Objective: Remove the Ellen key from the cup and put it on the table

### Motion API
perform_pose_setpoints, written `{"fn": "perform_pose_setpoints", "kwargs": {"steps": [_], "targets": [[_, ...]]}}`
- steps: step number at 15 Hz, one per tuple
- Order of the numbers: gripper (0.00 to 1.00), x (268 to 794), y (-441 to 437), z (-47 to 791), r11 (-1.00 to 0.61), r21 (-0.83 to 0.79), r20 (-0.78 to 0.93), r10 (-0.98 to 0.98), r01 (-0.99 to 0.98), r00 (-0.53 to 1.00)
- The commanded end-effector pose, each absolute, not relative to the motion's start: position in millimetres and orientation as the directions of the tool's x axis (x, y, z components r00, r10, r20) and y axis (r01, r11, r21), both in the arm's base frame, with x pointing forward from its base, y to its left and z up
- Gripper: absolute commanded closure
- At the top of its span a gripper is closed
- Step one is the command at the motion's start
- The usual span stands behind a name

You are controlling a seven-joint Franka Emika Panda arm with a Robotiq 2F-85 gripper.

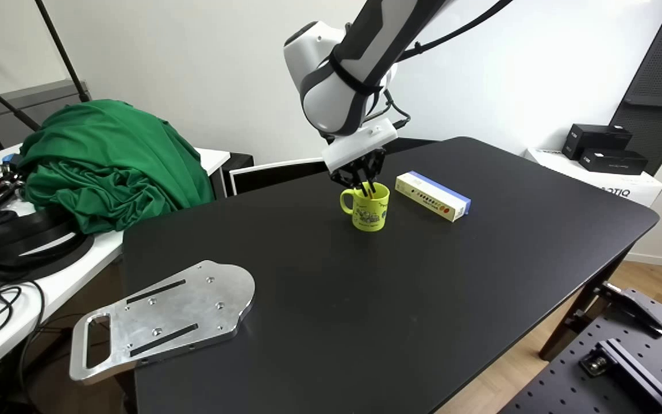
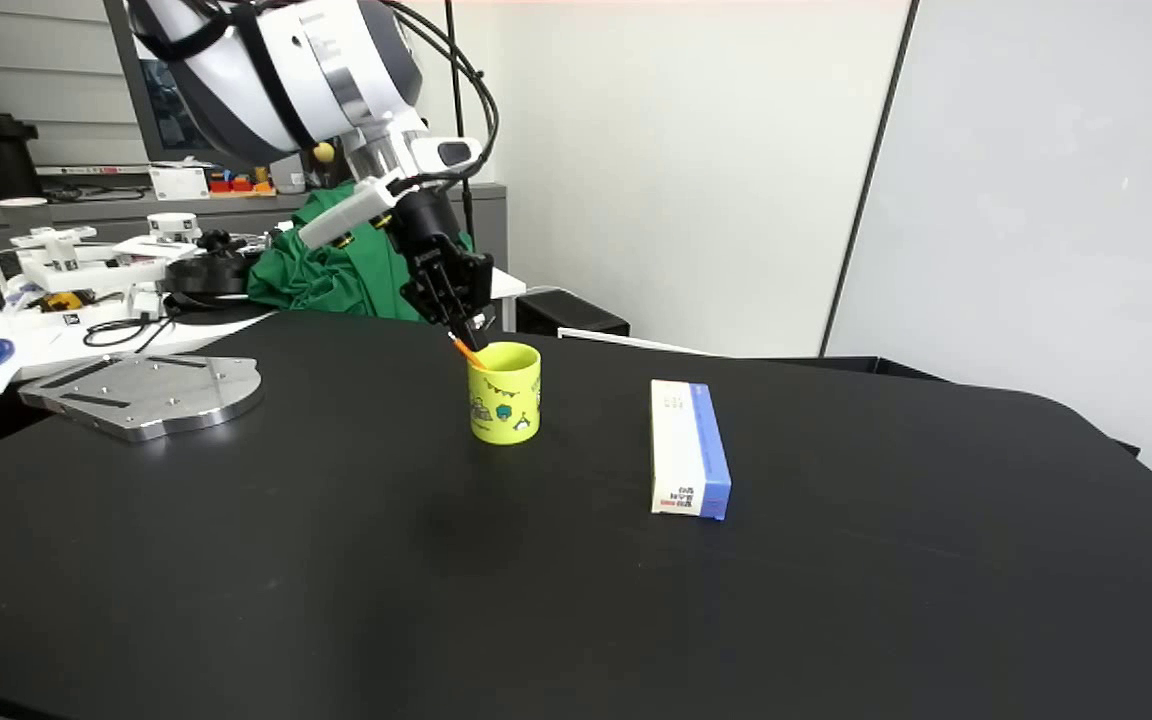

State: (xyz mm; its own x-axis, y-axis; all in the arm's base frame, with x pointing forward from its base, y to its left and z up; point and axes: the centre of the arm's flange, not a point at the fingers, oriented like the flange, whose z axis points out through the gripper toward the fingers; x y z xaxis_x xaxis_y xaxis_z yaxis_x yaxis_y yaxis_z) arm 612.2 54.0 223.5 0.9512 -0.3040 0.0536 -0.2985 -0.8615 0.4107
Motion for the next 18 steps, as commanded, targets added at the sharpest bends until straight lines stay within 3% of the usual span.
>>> {"fn": "perform_pose_setpoints", "kwargs": {"steps": [1, 5, 6, 7, 8, 9, 10, 11, 13, 18], "targets": [[0.51, 615.2, 54.6, 226.3, -0.853, 0.414, 0.04, -0.332, -0.318, 0.943], [0.25, 614.5, 54.0, 225.9, -0.851, 0.417, 0.03, -0.339, -0.32, 0.94], [0.67, 614.2, 53.8, 225.3, -0.85, 0.417, 0.025, -0.342, -0.32, 0.94], [0.33, 613.6, 53.8, 224.6, -0.849, 0.42, 0.02, -0.344, -0.321, 0.939], [0.13, 612.9, 53.8, 224.1, -0.849, 0.42, 0.015, -0.347, -0.321, 0.938], [0.06, 612.4, 53.9, 223.8, -0.848, 0.422, 0.012, -0.348, -0.321, 0.937], [0.09, 611.9, 54.0, 223.6, -0.848, 0.423, 0.009, -0.348, -0.319, 0.938], [0.44, 611.2, 53.9, 223.0, -0.848, 0.425, 0.007, -0.346, -0.316, 0.938], [0.41, 610.7, 53.7, 222.6, -0.847, 0.427, 0.001, -0.348, -0.315, 0.937], [0.77, 610.8, 52.9, 222.3, -0.846, 0.428, -0.007, -0.355, -0.319, 0.935]]}}
